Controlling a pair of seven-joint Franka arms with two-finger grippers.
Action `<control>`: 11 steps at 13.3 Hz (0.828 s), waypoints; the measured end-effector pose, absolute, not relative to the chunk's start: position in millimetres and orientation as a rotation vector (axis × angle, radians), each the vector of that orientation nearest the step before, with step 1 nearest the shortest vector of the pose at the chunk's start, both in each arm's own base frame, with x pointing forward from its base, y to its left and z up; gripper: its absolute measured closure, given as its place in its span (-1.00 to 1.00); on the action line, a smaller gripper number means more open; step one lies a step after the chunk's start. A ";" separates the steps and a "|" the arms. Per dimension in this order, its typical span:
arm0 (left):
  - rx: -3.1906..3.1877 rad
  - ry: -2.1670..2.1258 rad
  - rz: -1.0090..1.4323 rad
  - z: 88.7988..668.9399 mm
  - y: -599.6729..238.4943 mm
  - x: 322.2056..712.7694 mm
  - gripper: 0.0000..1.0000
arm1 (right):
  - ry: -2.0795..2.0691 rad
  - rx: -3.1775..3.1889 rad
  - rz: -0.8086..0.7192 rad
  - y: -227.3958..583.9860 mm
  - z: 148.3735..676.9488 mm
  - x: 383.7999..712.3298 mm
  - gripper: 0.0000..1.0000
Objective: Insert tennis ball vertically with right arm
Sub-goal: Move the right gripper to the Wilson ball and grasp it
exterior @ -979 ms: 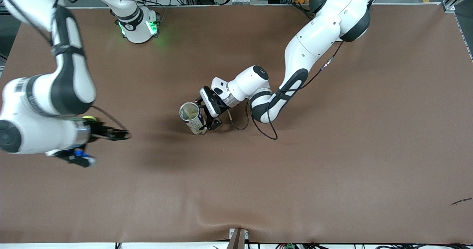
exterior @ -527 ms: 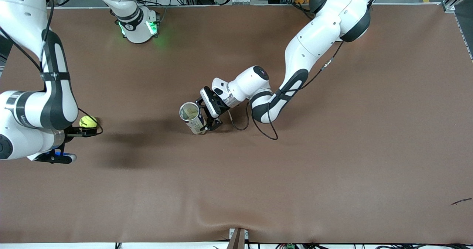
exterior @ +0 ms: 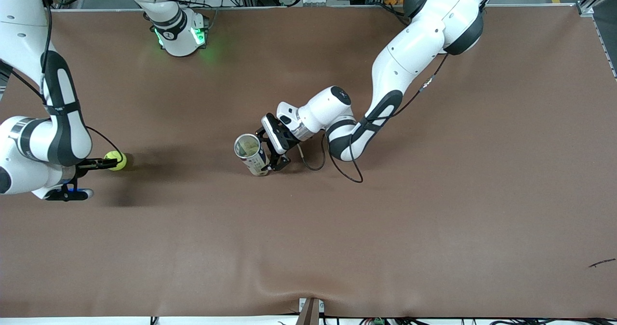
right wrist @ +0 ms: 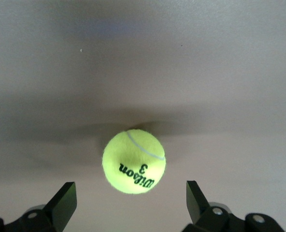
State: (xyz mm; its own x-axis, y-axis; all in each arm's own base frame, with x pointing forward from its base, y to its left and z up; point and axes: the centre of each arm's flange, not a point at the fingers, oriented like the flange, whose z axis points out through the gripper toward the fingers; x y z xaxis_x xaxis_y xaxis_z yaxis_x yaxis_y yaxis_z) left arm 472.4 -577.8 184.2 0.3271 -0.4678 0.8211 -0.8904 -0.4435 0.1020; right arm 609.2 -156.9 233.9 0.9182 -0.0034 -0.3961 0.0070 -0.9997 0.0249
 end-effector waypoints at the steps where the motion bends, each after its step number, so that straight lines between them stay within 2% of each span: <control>1: 2.044 -1.190 0.997 184.2 -577.7 472.5 -0.84 | 0.008 3.054 -0.620 -155.2 225.7 605.4 -1.00; 6: 2.042 -1.187 1.002 185.4 -577.0 474.0 -0.85 | 0.020 3.060 -0.590 -151.2 192.6 586.4 -0.99; 9: 2.042 -1.185 1.004 185.7 -576.3 475.0 -0.86 | 0.021 3.060 -0.591 -151.1 191.3 584.3 -0.36; 11: 2.041 -1.184 1.006 186.4 -576.1 475.8 -0.87 | 0.007 3.061 -0.587 -156.2 193.5 583.4 -0.32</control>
